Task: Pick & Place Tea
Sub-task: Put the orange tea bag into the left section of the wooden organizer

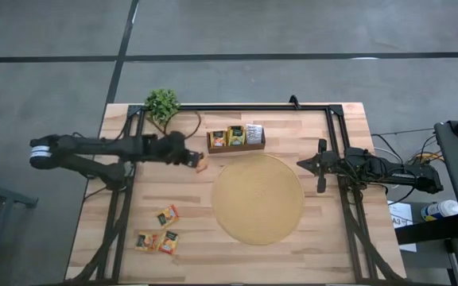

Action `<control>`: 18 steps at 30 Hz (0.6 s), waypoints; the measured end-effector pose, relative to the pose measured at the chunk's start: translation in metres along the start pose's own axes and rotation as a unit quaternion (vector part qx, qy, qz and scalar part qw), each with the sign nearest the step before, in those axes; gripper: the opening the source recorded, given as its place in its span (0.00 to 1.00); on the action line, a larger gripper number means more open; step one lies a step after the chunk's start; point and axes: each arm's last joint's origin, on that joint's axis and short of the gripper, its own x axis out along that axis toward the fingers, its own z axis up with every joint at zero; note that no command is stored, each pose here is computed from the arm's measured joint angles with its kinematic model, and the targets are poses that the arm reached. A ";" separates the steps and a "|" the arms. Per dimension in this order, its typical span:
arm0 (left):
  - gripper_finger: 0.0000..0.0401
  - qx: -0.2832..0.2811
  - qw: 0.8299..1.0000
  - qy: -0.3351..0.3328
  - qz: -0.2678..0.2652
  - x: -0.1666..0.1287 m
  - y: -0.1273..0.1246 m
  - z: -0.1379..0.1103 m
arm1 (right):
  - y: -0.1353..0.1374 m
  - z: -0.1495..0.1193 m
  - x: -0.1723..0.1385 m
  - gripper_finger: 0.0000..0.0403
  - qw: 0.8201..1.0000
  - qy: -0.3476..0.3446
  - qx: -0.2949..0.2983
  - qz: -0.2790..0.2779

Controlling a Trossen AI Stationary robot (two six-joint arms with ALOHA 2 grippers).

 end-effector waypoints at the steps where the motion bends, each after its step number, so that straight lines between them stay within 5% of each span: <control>1: 0.00 0.012 1.000 -0.006 0.000 0.000 -0.004 0.007 | 0.000 0.000 0.000 0.02 1.000 0.000 0.000 0.000; 18: 0.00 0.176 0.984 -0.028 -0.005 0.034 -0.048 0.101 | 0.000 0.000 0.000 0.02 1.000 0.000 0.000 0.000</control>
